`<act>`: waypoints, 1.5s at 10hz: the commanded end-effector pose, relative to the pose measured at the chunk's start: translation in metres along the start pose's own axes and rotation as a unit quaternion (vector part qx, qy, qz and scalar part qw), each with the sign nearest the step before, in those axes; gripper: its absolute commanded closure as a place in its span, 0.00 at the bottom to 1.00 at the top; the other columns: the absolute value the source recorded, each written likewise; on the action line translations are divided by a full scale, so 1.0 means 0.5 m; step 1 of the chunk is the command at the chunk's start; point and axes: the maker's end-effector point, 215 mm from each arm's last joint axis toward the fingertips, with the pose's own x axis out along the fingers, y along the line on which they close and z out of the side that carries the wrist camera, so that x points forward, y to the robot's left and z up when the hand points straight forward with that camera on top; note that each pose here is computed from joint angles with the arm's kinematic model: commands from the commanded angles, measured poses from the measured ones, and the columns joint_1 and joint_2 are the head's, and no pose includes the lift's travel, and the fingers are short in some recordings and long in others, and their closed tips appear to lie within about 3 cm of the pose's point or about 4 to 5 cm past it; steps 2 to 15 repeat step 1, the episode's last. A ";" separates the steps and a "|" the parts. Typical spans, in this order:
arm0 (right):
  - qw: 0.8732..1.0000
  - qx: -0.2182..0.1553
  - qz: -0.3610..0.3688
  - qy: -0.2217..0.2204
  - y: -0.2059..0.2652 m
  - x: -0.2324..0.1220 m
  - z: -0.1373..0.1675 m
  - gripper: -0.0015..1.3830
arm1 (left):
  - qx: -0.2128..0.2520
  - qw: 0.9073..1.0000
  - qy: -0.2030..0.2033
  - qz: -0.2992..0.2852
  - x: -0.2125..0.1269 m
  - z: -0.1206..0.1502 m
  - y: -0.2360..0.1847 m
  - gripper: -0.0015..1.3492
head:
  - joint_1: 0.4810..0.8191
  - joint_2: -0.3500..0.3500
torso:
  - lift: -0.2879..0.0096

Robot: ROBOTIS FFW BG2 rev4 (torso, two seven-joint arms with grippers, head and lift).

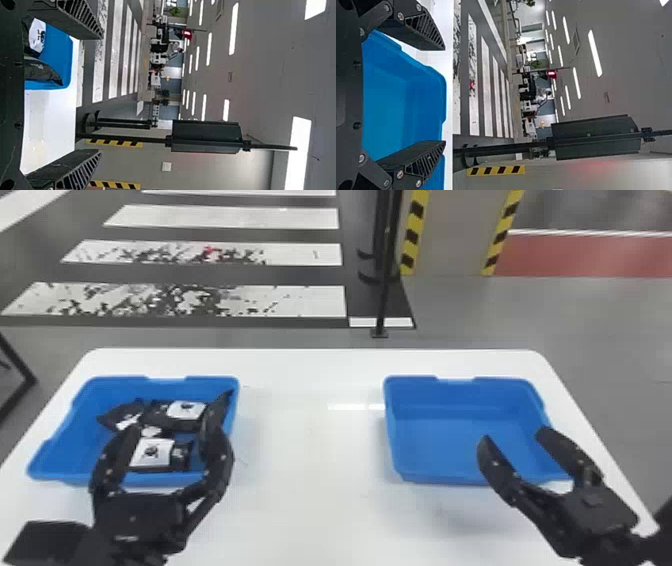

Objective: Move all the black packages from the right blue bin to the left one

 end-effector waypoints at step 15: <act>1.000 0.000 0.000 0.001 0.000 -0.001 -0.001 0.15 | -0.001 1.000 0.001 0.001 -0.001 -0.001 0.002 0.00 | 0.63 0.47 | 0.50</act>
